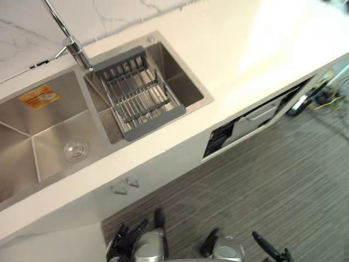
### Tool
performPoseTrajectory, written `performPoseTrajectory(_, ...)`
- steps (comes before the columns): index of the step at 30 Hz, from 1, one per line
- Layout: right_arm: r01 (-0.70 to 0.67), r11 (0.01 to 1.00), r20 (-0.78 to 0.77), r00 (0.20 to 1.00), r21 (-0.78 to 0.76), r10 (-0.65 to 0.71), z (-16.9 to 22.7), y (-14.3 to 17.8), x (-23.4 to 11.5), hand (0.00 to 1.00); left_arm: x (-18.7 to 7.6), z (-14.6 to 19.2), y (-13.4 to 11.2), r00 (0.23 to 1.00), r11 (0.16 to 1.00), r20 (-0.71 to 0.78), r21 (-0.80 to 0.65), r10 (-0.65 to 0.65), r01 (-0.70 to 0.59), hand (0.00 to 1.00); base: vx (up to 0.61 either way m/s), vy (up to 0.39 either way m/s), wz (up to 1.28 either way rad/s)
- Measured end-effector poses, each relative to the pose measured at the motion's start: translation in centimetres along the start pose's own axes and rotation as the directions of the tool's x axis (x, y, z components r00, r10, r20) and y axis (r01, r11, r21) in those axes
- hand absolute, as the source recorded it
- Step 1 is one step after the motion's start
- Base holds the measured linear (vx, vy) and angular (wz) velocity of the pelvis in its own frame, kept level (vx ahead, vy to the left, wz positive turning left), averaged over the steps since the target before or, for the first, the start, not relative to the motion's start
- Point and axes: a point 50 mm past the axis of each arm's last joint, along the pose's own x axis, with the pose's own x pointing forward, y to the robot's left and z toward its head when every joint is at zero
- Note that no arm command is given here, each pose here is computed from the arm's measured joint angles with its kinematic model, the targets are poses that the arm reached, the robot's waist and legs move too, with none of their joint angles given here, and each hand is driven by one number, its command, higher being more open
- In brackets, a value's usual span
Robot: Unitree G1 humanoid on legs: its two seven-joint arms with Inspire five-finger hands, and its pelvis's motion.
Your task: Walk over to the sink, pick up the cup, carry it to the dishwasher, place the cup inside the dishwasher, then close the dishwasher door
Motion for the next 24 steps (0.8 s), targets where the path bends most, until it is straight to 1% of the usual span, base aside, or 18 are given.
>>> performPoseTrajectory(4, -0.059, 0.997, -0.030, 0.998, -0.043, 0.058, -0.6, 1.0, -0.2, 1.00, -0.4, -0.9, 0.8, 0.998, 0.998, -0.055, 0.040, 0.042, -0.040, 1.00, -0.05, -0.006, -0.01)
performPoseTrajectory(7, -0.098, 0.994, -0.001, 0.995, -0.041, 0.098, 0.4, 1.5, 0.0, 1.00, -0.5, -0.9, 1.3, 0.995, 0.996, -0.074, 0.066, 0.062, -0.057, 1.00, -0.05, 0.047, 0.15)
performPoseTrajectory(10, -0.094, 0.994, 0.032, 0.995, -0.053, 0.096, 1.6, 0.9, 0.4, 1.00, -0.5, -0.5, 1.9, 0.994, 0.991, -0.072, 0.111, 0.079, -0.071, 1.00, 0.00, 0.146, 0.41)
performPoseTrajectory(12, -0.109, 0.992, 0.033, 0.993, -0.070, 0.112, 1.6, 1.1, 0.4, 1.00, -0.7, -0.7, 2.1, 0.993, 0.988, -0.080, 0.133, 0.089, -0.078, 1.00, 0.04, 0.181, 0.34)
performPoseTrajectory(13, -0.126, 0.988, 0.027, 0.991, -0.087, 0.129, 1.4, 1.4, 0.3, 1.00, -0.8, -0.7, 2.2, 0.993, 0.985, -0.083, 0.157, 0.087, -0.073, 1.00, 0.05, 0.180, 0.75)
performPoseTrajectory(15, -0.164, 0.982, -0.017, 0.987, -0.098, 0.163, -0.4, 2.4, -0.4, 1.00, -0.6, -0.2, 2.2, 0.991, 0.976, -0.086, 0.201, 0.099, -0.080, 1.00, 0.04, 0.101, 1.00)
performPoseTrajectory(18, -0.192, 0.976, -0.039, 0.981, -0.104, 0.189, -1.8, 3.7, -1.1, 1.00, -0.4, -0.5, 1.9, 0.988, 0.978, -0.097, 0.179, 0.123, -0.104, 1.00, 0.05, 0.011, 0.68)
performPoseTrajectory(21, -0.227, 0.968, -0.023, 0.974, -0.109, 0.225, -1.9, 4.9, -1.6, 1.00, -0.4, -0.5, 2.0, 0.985, 0.978, -0.093, 0.163, 0.148, -0.132, 1.00, 0.04, -0.043, 0.28)
performPoseTrajectory(23, -0.225, 0.968, -0.037, 0.974, -0.111, 0.222, -2.7, 4.7, -1.9, 1.00, -0.4, 0.3, 2.4, 0.986, 0.976, -0.065, 0.169, 0.153, -0.140, 1.00, 0.10, -0.157, 0.73)
performPoseTrajectory(24, -0.217, 0.971, -0.056, 0.976, -0.101, 0.212, -3.2, 4.4, -2.1, 1.00, -0.2, 0.7, 2.2, 0.987, 0.978, -0.043, 0.152, 0.154, -0.146, 1.00, 0.13, -0.199, 0.78)
